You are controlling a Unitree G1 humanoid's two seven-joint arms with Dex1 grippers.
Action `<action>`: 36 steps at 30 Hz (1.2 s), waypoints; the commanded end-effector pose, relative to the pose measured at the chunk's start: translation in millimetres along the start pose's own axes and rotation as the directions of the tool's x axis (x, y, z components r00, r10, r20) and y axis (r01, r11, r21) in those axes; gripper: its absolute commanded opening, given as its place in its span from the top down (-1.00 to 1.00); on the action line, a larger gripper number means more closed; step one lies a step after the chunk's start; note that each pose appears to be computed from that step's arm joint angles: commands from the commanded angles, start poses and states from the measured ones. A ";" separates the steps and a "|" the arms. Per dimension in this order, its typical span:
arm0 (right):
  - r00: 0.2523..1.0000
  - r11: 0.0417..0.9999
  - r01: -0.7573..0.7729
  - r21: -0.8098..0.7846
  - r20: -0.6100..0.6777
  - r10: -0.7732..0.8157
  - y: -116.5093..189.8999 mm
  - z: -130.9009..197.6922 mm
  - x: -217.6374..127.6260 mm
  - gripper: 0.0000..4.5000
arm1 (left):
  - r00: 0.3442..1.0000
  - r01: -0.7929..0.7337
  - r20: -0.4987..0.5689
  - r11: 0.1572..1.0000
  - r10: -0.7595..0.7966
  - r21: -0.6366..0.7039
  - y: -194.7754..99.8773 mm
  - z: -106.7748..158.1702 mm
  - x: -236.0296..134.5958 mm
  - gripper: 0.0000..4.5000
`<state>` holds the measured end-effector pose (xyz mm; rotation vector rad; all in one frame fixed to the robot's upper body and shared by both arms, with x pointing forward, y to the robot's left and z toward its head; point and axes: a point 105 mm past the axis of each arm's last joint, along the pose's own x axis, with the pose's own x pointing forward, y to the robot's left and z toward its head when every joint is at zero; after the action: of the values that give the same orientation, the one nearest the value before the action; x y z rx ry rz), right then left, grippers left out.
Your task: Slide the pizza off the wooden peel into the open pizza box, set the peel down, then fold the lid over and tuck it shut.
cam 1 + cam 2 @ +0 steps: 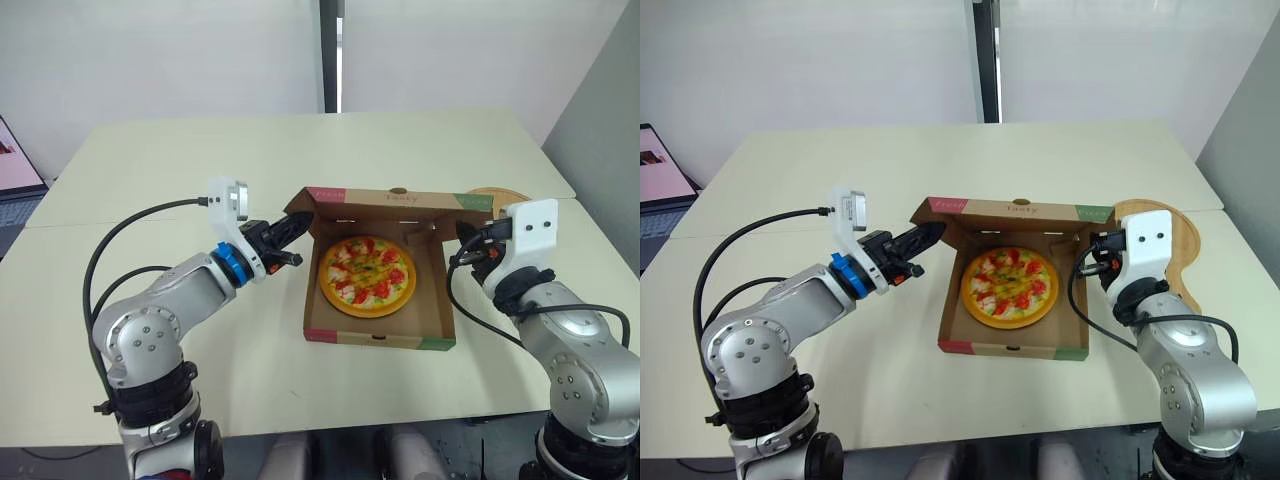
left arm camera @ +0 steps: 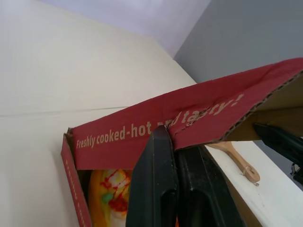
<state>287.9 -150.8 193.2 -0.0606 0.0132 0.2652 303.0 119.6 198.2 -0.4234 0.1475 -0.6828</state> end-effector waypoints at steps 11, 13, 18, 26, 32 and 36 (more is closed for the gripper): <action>0.987 0.988 -0.157 -0.014 0.028 0.157 24.7 -0.9 -12.9 0.98 | 0.995 -0.080 0.055 0.997 0.079 0.010 10.8 4.1 -3.4 1.00; 0.987 0.987 -0.160 -0.020 0.025 0.160 22.9 -1.6 -12.7 0.98 | 0.995 -0.079 0.057 0.997 0.078 0.017 11.9 5.9 -3.3 1.00; 0.985 0.986 -0.168 -0.017 0.027 0.168 20.3 -0.8 -12.1 0.98 | 0.996 -0.074 0.057 0.997 0.073 0.023 11.0 5.7 -4.1 1.00; 0.976 0.975 -0.216 -0.043 0.008 0.217 22.1 -1.6 -12.1 0.98 | 0.996 -0.071 0.061 0.996 0.068 0.046 15.4 12.4 -6.2 1.00; 0.978 0.977 -0.206 -0.053 0.012 0.207 18.9 -1.1 -10.6 0.80 | 0.997 -0.059 0.050 0.996 0.056 0.064 14.2 10.3 -7.1 1.00; 0.972 0.969 -0.234 -0.082 0.010 0.235 22.0 -1.1 -12.5 0.26 | 0.997 -0.063 0.054 0.996 0.060 0.066 14.7 11.0 -7.1 1.00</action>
<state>275.0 -139.0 185.0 -0.1156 0.0234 0.4616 309.6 135.1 194.8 -0.3797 0.1246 -0.6190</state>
